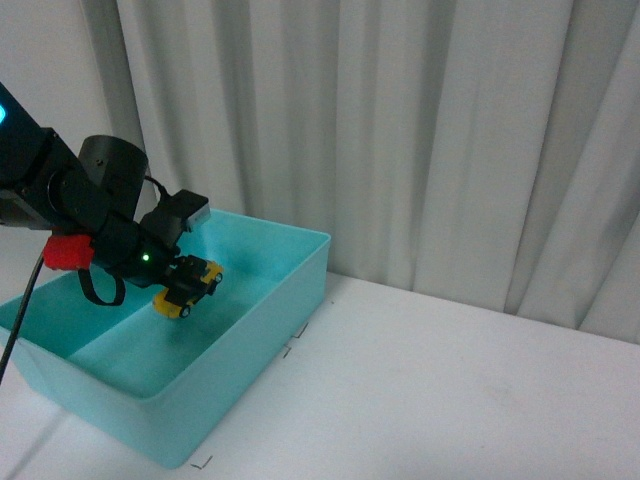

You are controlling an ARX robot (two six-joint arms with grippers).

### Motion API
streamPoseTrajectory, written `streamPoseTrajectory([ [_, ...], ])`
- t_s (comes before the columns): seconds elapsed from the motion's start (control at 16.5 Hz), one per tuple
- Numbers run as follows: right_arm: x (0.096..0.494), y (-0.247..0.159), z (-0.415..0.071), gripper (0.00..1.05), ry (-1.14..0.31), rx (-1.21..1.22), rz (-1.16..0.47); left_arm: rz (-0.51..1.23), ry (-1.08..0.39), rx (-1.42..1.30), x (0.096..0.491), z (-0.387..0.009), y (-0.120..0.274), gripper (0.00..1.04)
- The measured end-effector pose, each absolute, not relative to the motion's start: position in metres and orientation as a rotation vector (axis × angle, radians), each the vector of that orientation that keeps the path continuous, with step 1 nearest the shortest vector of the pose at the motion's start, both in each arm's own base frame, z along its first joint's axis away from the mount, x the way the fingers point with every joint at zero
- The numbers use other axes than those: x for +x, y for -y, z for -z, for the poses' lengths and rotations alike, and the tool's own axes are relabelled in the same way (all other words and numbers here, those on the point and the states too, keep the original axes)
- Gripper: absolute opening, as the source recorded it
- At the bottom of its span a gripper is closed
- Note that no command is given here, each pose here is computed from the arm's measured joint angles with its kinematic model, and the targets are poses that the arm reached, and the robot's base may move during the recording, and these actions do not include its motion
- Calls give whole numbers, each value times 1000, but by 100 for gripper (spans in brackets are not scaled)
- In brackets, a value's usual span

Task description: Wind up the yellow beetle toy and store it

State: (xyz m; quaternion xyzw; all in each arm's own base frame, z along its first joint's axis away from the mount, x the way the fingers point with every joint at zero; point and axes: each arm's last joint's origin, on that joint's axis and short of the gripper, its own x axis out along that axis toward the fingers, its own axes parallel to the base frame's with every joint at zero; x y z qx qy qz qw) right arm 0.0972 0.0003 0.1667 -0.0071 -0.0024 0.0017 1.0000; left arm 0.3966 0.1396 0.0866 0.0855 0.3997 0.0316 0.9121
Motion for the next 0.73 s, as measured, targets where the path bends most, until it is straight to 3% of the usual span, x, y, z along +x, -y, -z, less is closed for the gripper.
streamPoseTrajectory([
  [0.3, 97, 0, -167, 98, 5, -14, -3, -31, -827, 92, 398, -89, -142, 95],
  [0.36, 97, 0, -167, 98, 4, -15, -3, -23, -794, 88, 398, -98, -141, 100],
  [0.55, 97, 0, -167, 98, 5, -14, -3, 18, -594, 67, 385, -162, -138, 98],
  [0.67, 97, 0, -167, 98, 5, -15, -3, 35, -416, 65, 352, -201, -127, 96],
  [0.73, 97, 0, -167, 98, 5, -14, -3, 1, -234, 70, 330, -209, -115, 86],
])
